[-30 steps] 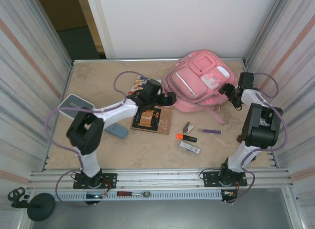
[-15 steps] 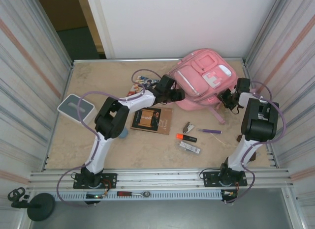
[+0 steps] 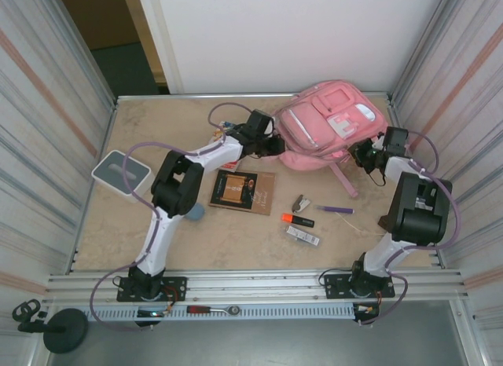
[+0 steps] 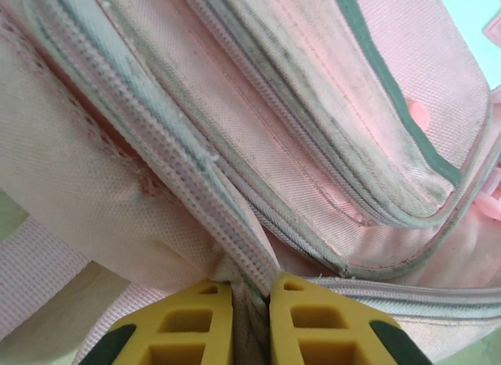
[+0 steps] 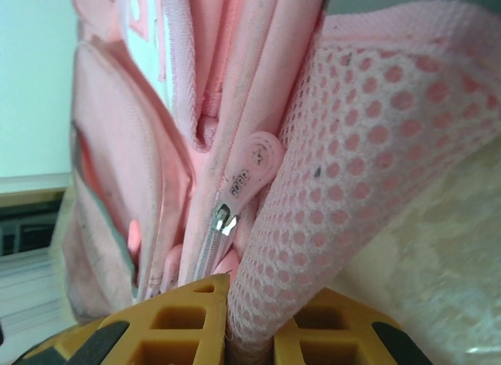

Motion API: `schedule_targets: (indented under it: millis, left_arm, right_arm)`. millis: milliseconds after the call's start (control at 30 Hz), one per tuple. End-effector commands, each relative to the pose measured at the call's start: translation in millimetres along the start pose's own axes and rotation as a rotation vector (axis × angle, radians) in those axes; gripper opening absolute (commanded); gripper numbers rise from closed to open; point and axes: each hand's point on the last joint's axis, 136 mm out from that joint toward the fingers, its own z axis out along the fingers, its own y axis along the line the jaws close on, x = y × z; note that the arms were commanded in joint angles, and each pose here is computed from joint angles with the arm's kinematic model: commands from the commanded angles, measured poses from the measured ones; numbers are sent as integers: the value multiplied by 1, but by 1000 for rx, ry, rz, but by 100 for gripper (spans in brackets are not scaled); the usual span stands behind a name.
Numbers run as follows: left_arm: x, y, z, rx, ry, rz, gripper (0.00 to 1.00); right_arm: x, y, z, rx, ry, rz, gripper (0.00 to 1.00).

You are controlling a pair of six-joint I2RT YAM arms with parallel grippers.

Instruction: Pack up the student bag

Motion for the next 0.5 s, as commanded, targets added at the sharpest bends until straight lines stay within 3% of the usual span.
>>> schedule_targets:
  millis: [0,133,333,467]
  left_arm:
    - [-37,-53,-66,184,-79,148,0]
    - [-51,-30,-100,205,-104,138,0]
    - [-49,15,-101,213,-82,98,0]
    - [-50,38,-104,205,-58,93,0]
  right_arm:
    - [25,45,-17,-171,85,4,0]
    - [54,62,-22,-200,111,-7,0]
    - [109,77,-2,-168,166,-61,1]
    - [126,67,11,-137,214,-66,6]
